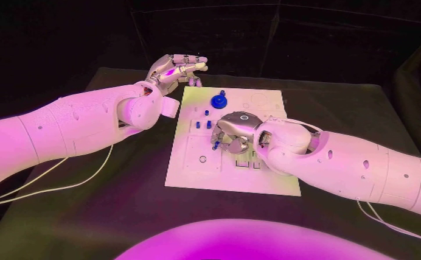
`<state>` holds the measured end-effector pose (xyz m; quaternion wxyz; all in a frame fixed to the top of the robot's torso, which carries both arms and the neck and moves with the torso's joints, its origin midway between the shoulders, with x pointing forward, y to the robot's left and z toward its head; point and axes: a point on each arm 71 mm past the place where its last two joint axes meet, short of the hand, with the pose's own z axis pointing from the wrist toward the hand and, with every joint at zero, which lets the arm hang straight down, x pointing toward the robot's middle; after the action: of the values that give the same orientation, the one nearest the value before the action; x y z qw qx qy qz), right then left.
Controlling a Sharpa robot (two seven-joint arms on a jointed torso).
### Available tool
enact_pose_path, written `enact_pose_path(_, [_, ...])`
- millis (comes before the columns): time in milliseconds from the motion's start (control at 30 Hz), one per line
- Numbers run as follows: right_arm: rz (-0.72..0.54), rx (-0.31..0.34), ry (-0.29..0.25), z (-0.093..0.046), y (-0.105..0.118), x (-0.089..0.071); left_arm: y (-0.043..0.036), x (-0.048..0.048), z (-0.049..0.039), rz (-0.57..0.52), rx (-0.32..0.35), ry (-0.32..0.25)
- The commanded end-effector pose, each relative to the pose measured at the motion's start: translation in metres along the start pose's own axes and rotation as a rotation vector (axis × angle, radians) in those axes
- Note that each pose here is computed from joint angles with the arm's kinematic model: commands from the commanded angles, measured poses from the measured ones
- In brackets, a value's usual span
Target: Assemble the parts on the task board
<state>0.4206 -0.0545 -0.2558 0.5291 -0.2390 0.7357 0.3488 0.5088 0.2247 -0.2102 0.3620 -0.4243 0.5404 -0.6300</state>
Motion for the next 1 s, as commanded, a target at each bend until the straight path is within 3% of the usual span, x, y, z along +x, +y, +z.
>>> enact_pose_path(33, [-0.016, 0.0, 0.003, 0.0007, -0.0003, 0.0011, -0.001, 0.0014, 0.0007, -0.01, 0.001, 0.012])
enact_pose_path(1000, [-0.033, -0.001, 0.054, 0.0061, 0.0058, 0.0059, -0.0001, 0.0009, 0.0005, -0.014, -0.013, 0.02])
